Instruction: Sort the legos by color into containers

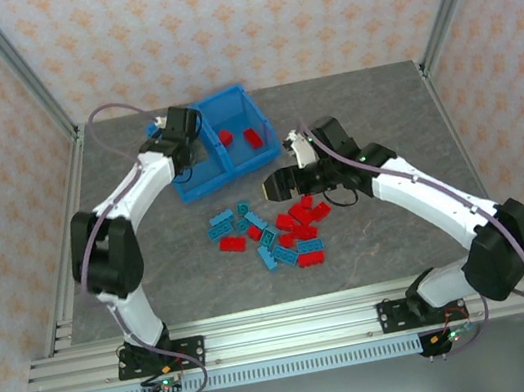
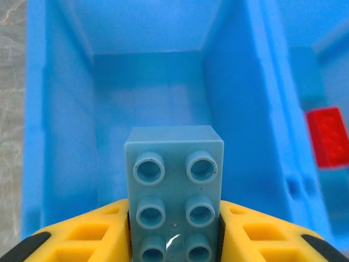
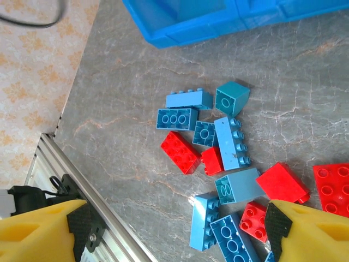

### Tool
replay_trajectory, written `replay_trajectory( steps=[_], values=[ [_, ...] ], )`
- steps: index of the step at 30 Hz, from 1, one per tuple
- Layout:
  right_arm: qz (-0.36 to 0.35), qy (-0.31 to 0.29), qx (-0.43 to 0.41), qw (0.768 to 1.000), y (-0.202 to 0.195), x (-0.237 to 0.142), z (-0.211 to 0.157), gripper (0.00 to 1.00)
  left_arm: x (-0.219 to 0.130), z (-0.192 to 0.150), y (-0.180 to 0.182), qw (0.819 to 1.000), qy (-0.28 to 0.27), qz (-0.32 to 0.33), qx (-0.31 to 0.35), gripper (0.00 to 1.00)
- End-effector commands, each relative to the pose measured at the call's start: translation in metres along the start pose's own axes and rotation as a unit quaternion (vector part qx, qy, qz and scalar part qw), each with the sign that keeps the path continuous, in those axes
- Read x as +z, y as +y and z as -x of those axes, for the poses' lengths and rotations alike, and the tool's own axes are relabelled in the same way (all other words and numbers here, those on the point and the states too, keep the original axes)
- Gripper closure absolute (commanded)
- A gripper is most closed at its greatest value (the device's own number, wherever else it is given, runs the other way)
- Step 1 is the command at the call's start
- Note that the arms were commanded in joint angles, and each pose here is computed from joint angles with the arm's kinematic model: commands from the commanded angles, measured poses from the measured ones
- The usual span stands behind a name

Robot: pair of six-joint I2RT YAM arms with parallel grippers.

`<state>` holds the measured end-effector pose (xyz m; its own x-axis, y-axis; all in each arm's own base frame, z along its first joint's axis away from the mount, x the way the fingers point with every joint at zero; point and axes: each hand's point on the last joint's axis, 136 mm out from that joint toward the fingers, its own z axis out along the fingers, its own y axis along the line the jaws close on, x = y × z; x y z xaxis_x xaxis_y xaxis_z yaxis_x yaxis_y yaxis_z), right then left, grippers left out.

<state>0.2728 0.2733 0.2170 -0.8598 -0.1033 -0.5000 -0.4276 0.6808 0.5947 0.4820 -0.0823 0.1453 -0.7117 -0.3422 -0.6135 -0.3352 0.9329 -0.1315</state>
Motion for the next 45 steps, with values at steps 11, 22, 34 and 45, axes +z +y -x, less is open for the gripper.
replay_trajectory(
  steps=[11,22,34,45],
  values=[
    [-0.003,-0.047,-0.01,0.999,0.011,-0.022,0.014,0.15,0.06,0.012,-0.002,0.999,0.037,0.013,-0.03,0.46],
    [-0.024,-0.068,-0.001,0.997,0.002,-0.02,0.022,0.15,-0.049,0.025,-0.018,0.996,-0.023,-0.078,-0.032,0.43],
    [-0.018,-0.061,0.006,0.998,-0.001,0.002,0.034,0.15,-0.084,-0.108,-0.002,0.995,0.038,-0.085,0.022,0.42],
    [-0.032,-0.056,0.016,0.998,-0.007,0.001,0.028,0.15,-0.029,-0.168,-0.007,0.989,0.126,-0.078,0.002,0.16]
  ],
)
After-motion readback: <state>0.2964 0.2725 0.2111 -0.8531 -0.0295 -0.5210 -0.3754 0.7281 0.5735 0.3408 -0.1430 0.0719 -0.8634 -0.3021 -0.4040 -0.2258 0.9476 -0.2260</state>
